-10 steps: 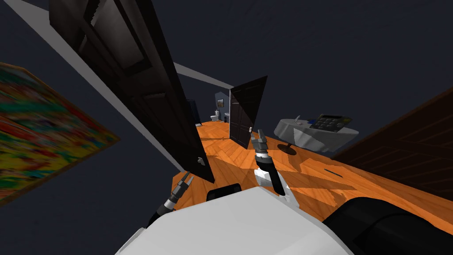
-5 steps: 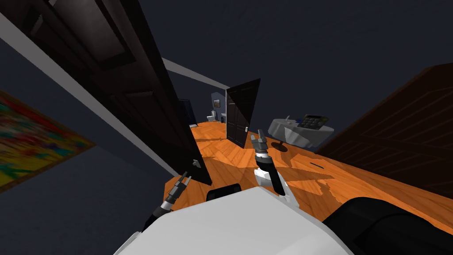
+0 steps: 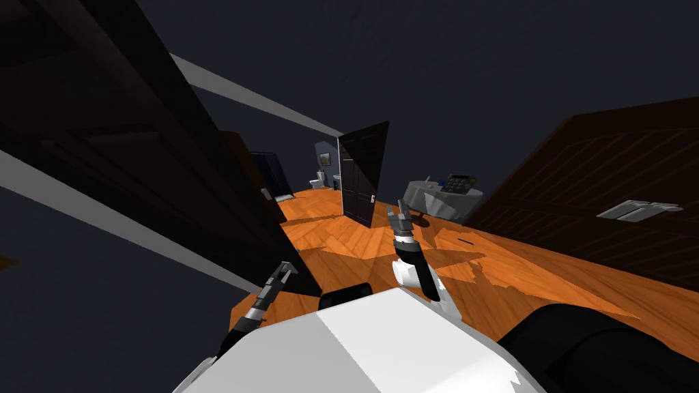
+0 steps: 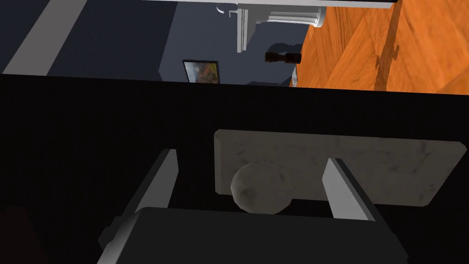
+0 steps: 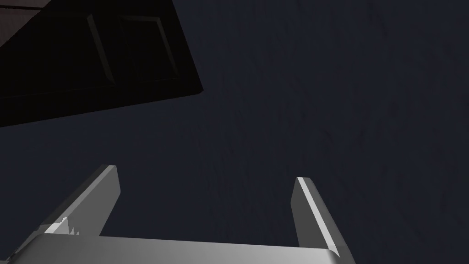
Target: Pull the door open
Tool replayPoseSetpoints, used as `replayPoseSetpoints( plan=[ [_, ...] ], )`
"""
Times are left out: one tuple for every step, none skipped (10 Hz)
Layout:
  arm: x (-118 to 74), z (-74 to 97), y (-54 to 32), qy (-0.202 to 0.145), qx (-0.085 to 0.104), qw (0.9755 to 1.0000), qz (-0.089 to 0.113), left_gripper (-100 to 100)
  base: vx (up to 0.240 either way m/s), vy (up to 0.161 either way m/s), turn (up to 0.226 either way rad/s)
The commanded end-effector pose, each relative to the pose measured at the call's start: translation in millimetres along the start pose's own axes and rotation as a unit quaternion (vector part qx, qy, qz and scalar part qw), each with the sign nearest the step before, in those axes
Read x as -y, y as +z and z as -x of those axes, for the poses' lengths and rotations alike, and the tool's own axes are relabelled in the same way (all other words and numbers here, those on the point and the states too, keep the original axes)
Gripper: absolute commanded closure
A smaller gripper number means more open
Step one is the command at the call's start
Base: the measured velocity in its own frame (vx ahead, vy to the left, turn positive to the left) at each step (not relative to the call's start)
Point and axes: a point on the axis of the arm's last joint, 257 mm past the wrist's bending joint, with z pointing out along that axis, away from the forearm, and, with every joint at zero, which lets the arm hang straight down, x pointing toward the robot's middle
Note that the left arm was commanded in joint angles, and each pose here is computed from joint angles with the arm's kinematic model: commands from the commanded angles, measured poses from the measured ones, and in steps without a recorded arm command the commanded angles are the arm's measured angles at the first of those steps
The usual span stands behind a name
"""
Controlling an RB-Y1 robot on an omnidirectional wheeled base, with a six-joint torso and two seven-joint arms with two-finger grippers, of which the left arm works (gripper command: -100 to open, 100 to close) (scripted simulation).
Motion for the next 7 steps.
replayPoseSetpoints(
  plan=[
    [0.0,0.0,0.0,0.0,0.0,1.0,0.0,-100,0.051,0.007,-0.028],
    [0.0,0.0,0.0,0.0,0.0,1.0,0.0,100,-0.011,-0.004,0.031],
    [0.0,0.0,0.0,0.0,0.0,1.0,0.0,100,-0.017,-0.005,-0.008],
    [0.0,0.0,0.0,0.0,0.0,1.0,0.0,100,-0.008,0.001,-0.007],
    [0.0,0.0,0.0,0.0,0.0,1.0,0.0,100,0.0,0.0,0.0],
    [0.0,0.0,0.0,0.0,0.0,1.0,0.0,100,0.0,0.0,0.0],
    [0.0,0.0,0.0,0.0,0.0,1.0,0.0,100,0.0,0.0,0.0]
  ],
)
